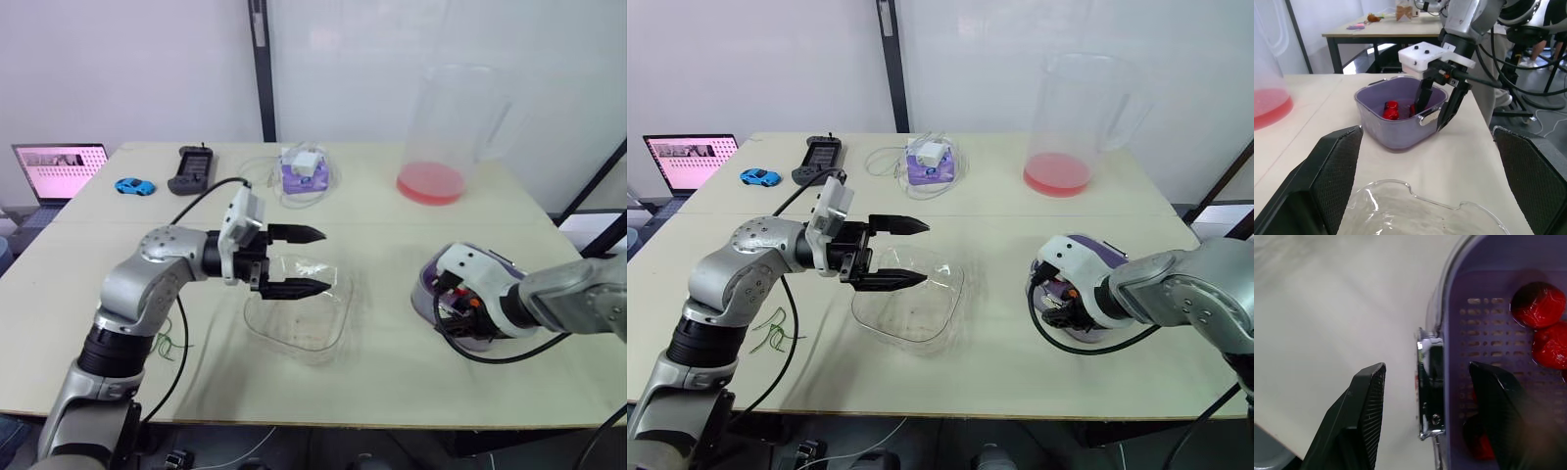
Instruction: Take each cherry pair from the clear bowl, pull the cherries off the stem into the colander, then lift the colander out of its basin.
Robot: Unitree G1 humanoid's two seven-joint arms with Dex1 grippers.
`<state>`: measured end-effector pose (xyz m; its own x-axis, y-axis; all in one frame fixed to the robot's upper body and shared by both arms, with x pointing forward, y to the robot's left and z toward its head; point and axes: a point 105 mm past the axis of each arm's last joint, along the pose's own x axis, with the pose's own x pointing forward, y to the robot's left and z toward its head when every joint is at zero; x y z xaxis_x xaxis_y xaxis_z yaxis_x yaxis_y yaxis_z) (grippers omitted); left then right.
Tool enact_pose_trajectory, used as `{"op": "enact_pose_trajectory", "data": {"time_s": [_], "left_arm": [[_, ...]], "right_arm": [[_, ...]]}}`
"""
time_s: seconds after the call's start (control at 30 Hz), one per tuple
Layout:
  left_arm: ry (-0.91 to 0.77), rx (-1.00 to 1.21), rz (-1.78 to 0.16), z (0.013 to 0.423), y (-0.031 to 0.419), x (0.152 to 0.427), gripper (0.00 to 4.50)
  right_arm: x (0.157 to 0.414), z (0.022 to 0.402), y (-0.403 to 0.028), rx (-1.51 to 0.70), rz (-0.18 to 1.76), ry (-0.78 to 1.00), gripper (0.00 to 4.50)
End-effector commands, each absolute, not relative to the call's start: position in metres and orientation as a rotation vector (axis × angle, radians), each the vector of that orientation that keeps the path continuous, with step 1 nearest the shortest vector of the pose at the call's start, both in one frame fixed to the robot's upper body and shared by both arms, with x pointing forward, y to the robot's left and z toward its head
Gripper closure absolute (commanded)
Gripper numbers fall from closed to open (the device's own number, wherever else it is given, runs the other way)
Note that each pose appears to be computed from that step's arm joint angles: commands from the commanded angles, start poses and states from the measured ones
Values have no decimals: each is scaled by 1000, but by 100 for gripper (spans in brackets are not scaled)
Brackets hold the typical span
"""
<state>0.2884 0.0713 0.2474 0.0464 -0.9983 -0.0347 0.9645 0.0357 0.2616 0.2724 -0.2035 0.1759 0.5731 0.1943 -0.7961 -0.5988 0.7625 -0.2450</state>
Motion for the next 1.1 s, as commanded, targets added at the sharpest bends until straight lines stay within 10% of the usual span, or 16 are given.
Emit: {"op": "enact_pose_trajectory", "data": {"time_s": [0.03, 0.2, 0.47, 0.6, 1.1], "left_arm": [[-221, 268, -1515, 255, 72, 284, 0], [-219, 272, -1513, 255, 73, 285, 0], [-202, 274, -1487, 252, 77, 286, 0], [-196, 285, -1478, 250, 78, 288, 0], [-202, 292, -1523, 247, 69, 290, 0]], "right_arm": [[277, 184, -207, -556, 453, 810, 171], [278, 183, -208, -564, 444, 809, 293], [275, 183, -205, -559, 477, 805, 293], [276, 186, -207, -563, 461, 797, 430], [264, 199, -208, -573, 488, 770, 427]]}}
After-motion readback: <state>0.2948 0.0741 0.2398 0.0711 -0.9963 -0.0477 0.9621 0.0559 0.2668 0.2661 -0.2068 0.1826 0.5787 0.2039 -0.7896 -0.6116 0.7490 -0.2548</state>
